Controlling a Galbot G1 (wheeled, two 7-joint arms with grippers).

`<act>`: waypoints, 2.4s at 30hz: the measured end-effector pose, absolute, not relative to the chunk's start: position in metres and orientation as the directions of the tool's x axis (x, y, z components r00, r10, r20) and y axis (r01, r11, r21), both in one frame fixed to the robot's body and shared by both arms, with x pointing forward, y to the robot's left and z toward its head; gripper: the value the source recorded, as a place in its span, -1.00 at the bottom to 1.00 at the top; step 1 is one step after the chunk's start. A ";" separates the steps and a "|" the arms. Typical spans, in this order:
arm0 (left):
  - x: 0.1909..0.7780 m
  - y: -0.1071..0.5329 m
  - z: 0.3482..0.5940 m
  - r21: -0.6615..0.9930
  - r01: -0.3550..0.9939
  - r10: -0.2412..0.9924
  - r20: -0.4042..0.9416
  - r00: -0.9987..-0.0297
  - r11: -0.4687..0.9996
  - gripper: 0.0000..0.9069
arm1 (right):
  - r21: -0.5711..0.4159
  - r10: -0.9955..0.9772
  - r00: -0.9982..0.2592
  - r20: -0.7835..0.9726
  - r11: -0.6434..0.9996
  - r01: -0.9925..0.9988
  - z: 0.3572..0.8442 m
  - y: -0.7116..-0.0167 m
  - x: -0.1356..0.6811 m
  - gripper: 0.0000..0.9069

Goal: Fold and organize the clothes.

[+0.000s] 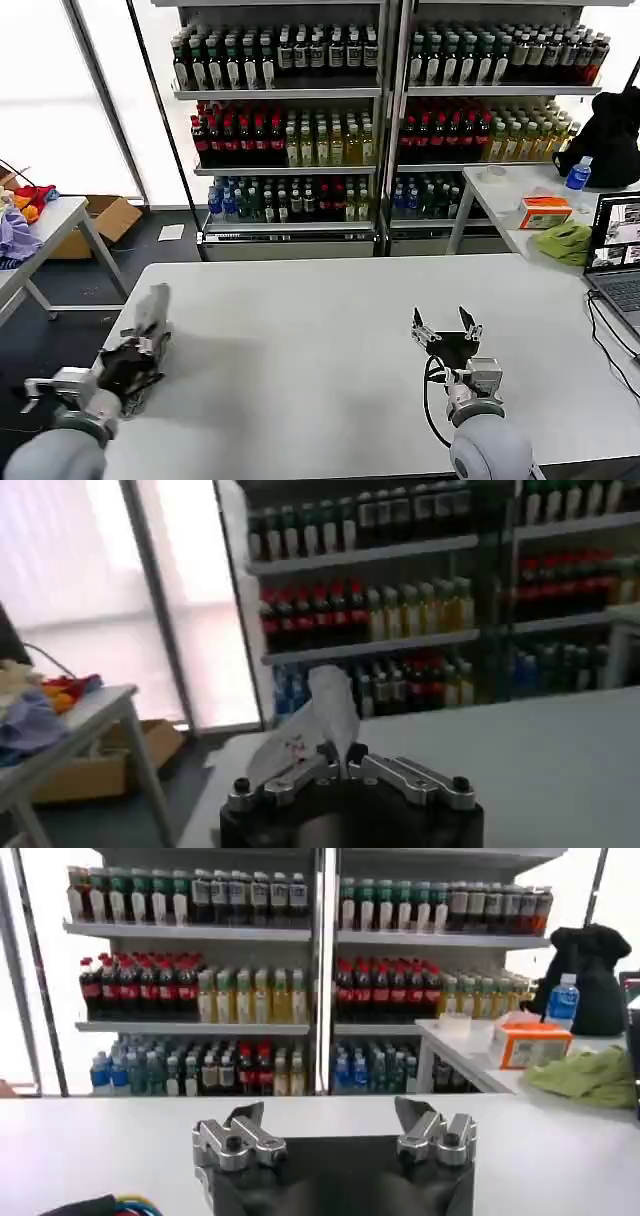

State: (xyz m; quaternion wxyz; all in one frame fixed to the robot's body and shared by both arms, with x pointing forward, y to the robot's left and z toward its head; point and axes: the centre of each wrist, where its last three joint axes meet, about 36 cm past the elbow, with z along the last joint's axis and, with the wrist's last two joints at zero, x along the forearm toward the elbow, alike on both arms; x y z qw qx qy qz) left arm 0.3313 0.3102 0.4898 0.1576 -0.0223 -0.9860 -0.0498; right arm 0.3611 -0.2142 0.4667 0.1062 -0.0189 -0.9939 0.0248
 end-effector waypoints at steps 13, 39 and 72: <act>0.372 0.197 0.429 -0.053 0.242 0.243 0.398 -0.885 0.969 -1.00 | -0.085 0.090 -0.973 0.214 0.994 0.073 0.465 -0.212 0.356 1.00; 0.402 0.157 0.430 -0.236 0.351 0.408 0.264 -0.874 0.906 1.00 | -0.106 0.076 -0.960 0.268 0.993 0.049 0.452 -0.201 0.365 1.00; 0.379 0.280 0.477 -0.155 -0.041 0.002 0.267 -0.964 0.987 1.00 | 0.256 -0.240 -0.851 0.467 0.958 -0.130 0.464 -0.127 0.428 1.00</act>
